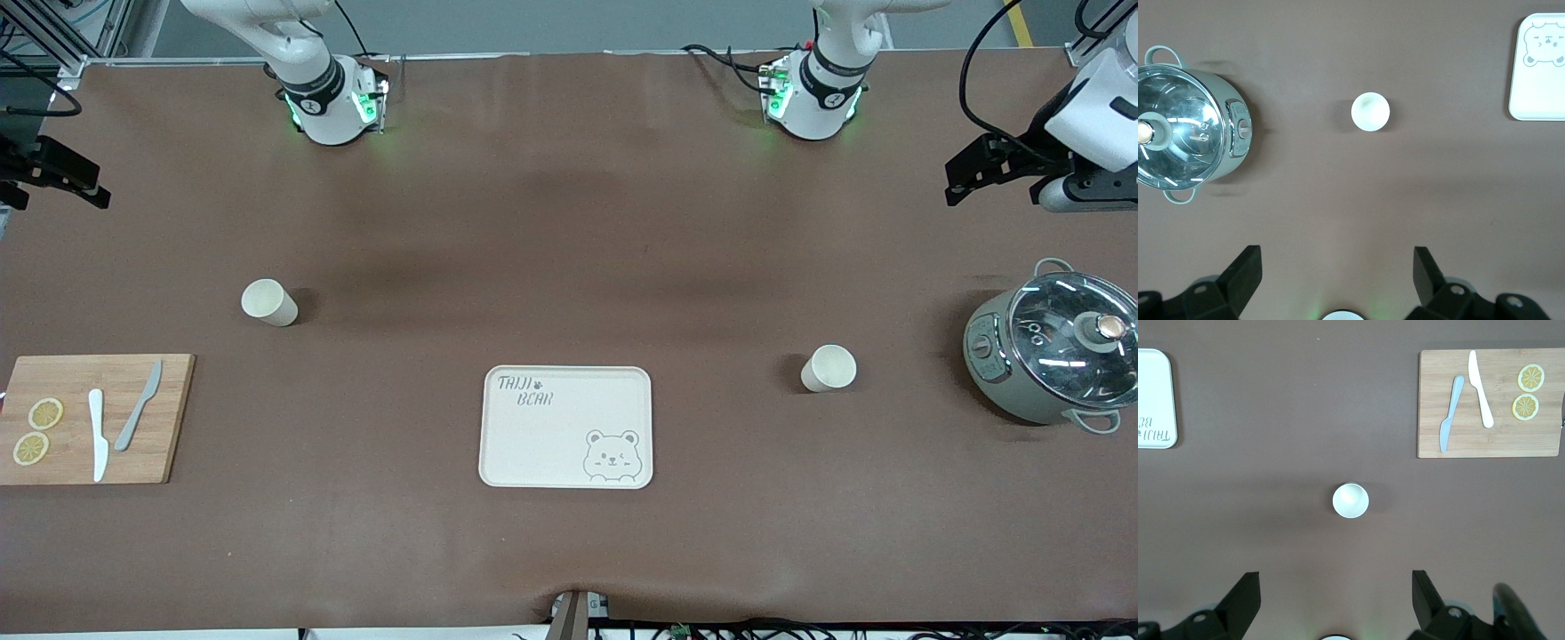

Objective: Place white IKEA cup upright on tray with both arms

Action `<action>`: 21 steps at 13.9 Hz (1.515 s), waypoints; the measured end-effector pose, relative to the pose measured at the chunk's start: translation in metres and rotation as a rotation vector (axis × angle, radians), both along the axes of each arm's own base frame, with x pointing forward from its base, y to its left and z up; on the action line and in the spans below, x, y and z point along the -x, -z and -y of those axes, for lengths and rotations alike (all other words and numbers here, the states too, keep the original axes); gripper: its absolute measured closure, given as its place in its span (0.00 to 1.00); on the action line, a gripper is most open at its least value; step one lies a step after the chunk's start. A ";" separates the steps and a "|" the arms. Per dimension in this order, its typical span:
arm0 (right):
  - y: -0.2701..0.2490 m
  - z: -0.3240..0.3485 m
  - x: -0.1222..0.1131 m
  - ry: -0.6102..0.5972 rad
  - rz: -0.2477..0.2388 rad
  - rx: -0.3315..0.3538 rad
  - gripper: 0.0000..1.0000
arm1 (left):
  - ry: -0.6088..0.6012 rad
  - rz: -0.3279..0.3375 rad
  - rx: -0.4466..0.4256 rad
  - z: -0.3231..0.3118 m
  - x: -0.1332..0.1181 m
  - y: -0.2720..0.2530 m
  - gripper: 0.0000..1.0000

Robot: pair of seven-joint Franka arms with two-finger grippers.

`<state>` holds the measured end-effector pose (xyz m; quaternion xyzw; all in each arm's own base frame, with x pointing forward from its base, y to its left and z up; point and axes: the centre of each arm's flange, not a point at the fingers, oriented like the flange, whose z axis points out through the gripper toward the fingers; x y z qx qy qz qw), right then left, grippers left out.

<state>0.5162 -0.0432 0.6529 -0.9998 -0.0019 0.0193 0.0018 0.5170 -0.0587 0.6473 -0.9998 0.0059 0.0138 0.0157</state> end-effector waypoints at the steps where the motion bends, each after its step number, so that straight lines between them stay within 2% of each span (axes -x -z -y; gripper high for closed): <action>1: 0.000 0.000 0.000 0.000 0.000 0.000 0.00 | 0.000 0.000 0.000 0.000 0.000 0.000 0.00; 7: 0.000 0.000 0.000 0.000 0.000 0.000 0.00 | -0.001 -0.002 -0.001 -0.001 -0.001 0.001 0.00; 10: 0.000 0.000 0.000 0.001 -0.001 0.000 0.00 | 0.000 -0.045 -0.002 0.000 -0.014 0.024 0.00; 15: 0.005 0.000 -0.003 0.001 -0.009 0.000 0.00 | 0.018 -0.118 0.002 0.010 -0.048 0.090 0.00; 18: 0.012 0.000 -0.007 0.000 -0.023 0.000 0.00 | 0.020 -0.112 0.008 0.011 -0.062 0.141 0.00; 21: 0.035 0.001 -0.019 0.003 -0.067 0.001 0.00 | 0.017 -0.090 0.017 0.009 -0.069 0.212 0.00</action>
